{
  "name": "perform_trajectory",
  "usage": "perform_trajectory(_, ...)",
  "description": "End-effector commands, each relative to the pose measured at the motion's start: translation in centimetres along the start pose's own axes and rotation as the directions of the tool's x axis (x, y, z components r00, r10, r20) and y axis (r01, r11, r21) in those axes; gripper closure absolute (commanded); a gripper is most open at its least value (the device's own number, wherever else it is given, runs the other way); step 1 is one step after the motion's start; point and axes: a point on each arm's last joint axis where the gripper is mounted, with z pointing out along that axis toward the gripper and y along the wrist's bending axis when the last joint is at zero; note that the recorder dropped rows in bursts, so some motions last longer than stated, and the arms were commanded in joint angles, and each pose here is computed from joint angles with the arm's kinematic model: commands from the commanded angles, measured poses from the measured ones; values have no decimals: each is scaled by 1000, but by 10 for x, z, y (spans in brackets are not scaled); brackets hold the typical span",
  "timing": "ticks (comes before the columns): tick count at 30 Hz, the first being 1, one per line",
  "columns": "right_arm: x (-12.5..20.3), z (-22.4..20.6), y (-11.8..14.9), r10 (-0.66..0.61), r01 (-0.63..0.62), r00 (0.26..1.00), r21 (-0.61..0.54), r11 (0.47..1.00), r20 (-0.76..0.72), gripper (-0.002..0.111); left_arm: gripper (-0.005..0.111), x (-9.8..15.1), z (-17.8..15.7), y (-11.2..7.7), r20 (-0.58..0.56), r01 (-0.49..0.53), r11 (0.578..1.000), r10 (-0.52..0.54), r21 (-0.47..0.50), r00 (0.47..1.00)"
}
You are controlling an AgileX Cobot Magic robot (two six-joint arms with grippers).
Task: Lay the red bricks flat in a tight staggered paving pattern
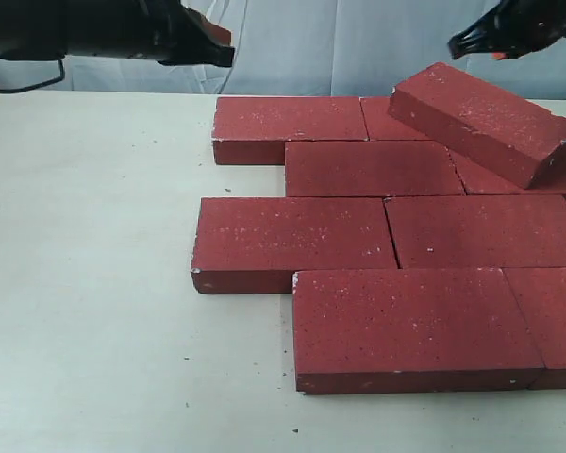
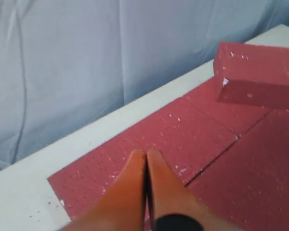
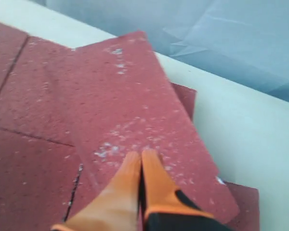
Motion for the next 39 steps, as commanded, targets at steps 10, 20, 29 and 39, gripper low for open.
perform_trajectory(10, -2, 79, -98, 215, -210, 974, 72, 975, -69, 109, 107, 34, 5, -36, -344, 38, 969, 49, 244, 938)
perform_trajectory(20, -10, 137, -104, 180, -179, 983, 31, 983, -47, 109, 107, 68, -19, -45, -556, 101, 960, 64, 261, 829)
perform_trajectory(29, 6, 164, -95, 136, -140, 982, -19, 990, -131, 109, 107, 65, -20, -44, -536, 79, 970, 58, 230, 842)
perform_trajectory(39, 8, 152, -84, 96, -129, 969, -133, 983, -229, 109, 107, 65, -20, -43, -532, 75, 971, 59, 226, 845)
